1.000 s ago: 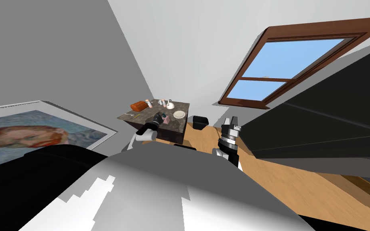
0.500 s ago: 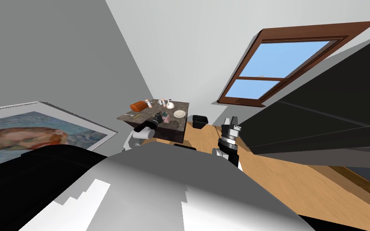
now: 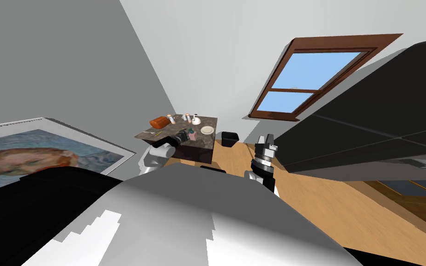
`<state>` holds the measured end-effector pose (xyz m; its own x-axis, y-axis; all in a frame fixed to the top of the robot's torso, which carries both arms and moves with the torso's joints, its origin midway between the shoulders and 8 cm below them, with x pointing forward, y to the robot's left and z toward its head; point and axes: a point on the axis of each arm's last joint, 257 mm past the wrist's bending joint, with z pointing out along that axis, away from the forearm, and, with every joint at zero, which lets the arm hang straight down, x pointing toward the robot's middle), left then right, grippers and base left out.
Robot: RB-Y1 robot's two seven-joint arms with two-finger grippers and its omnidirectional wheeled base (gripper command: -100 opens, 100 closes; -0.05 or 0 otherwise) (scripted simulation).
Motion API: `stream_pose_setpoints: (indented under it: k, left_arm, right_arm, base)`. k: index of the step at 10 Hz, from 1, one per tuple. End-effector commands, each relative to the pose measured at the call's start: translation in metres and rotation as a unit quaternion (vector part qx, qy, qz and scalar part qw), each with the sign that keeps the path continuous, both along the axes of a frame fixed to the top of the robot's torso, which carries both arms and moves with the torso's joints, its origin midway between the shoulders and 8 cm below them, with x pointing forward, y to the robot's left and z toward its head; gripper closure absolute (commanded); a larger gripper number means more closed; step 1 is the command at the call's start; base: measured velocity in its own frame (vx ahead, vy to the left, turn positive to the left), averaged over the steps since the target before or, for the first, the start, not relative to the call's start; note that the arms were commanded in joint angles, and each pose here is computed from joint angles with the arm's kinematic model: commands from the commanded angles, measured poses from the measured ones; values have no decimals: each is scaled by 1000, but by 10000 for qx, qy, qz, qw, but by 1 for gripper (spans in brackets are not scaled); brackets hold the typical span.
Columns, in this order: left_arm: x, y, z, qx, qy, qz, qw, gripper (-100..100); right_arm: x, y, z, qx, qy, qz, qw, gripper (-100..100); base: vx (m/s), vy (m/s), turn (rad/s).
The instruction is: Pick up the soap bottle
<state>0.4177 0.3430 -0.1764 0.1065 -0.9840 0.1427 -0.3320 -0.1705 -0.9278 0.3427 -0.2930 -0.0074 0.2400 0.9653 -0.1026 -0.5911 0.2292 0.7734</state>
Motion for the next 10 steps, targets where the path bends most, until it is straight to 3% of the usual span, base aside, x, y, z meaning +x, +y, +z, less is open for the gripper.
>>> stream_pose_setpoints:
  k: [1,5,10]
  left_arm:
    - [0,-1,-2,21,200,-155,9997,-100]
    - [-2,-2,-7,31,545,-375,9978,-100]
    - [-8,1,-8,97,1132,-682,9912,-100]
  right_arm:
    - [0,0,0,0,0,0,10000,0]
    - [0,0,0,0,0,0,10000,0]
    - [0,0,0,0,0,0,10000,0]
  base:
    - [-84,55,-99]
    - [-54,44,-65]
    - [-53,41,-97]
